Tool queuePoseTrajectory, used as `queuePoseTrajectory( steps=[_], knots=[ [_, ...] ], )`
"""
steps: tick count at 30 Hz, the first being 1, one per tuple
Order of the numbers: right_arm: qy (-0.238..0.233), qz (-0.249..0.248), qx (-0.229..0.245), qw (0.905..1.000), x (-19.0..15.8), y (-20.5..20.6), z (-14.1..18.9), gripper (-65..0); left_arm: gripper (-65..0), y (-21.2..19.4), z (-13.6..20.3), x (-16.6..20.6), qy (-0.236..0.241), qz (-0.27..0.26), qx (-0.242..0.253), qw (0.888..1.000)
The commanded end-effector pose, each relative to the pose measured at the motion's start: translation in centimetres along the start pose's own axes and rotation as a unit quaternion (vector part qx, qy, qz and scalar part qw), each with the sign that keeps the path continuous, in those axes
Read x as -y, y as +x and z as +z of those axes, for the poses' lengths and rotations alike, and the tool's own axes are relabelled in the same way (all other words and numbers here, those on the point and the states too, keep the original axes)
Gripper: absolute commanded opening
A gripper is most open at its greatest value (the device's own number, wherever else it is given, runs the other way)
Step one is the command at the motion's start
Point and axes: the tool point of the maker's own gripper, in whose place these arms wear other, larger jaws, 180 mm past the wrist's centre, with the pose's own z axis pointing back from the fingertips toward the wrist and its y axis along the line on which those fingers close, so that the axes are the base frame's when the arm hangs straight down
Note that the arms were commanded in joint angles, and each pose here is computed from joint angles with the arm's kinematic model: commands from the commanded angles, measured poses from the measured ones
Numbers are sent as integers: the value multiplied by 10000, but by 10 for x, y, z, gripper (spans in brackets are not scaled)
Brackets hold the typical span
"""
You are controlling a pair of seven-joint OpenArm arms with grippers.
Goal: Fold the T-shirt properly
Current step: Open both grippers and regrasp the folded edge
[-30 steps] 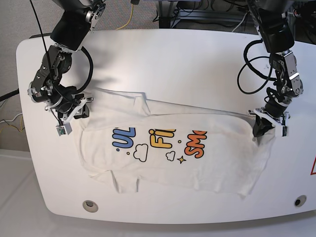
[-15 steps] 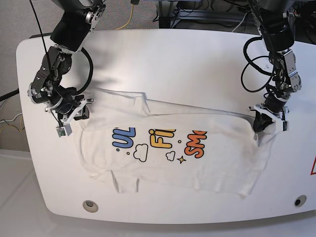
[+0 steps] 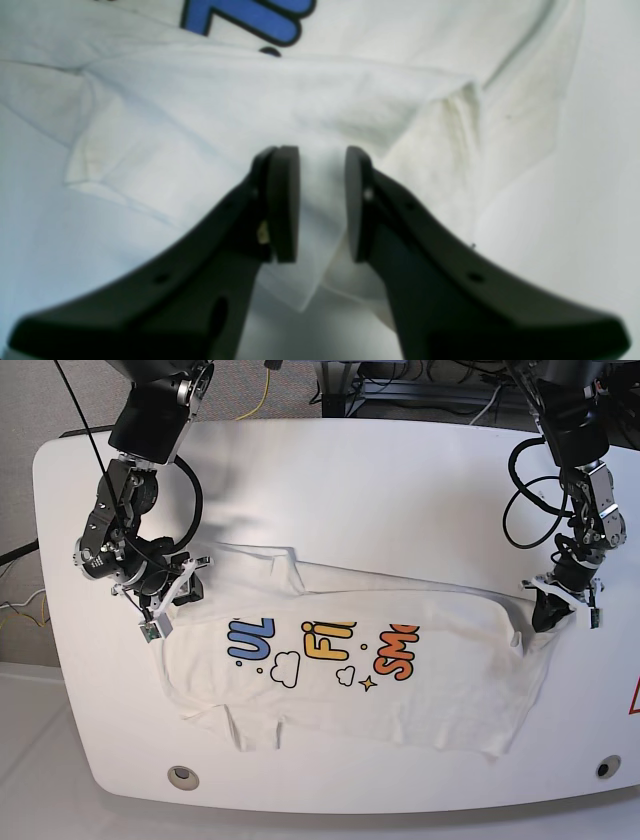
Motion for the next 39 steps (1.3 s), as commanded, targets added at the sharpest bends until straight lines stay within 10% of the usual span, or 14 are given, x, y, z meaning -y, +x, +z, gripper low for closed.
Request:
queuePoseTrajectory(
  steps=[1, 15, 39],
  knots=[
    [19, 66, 267, 9996, -2, 18, 3, -490, -636, 30, 3, -8, 50, -56, 401, 9992],
    [-1, 67, 254, 9997, -1, 17, 3, -490, -227, 39, 16, -30, 307, 2, 549, 9980],
    [-3, 52, 177, 9998, -1, 9, 3, -490, -208, 42, 17, -37, 448, 69, 617, 9971]
  ],
)
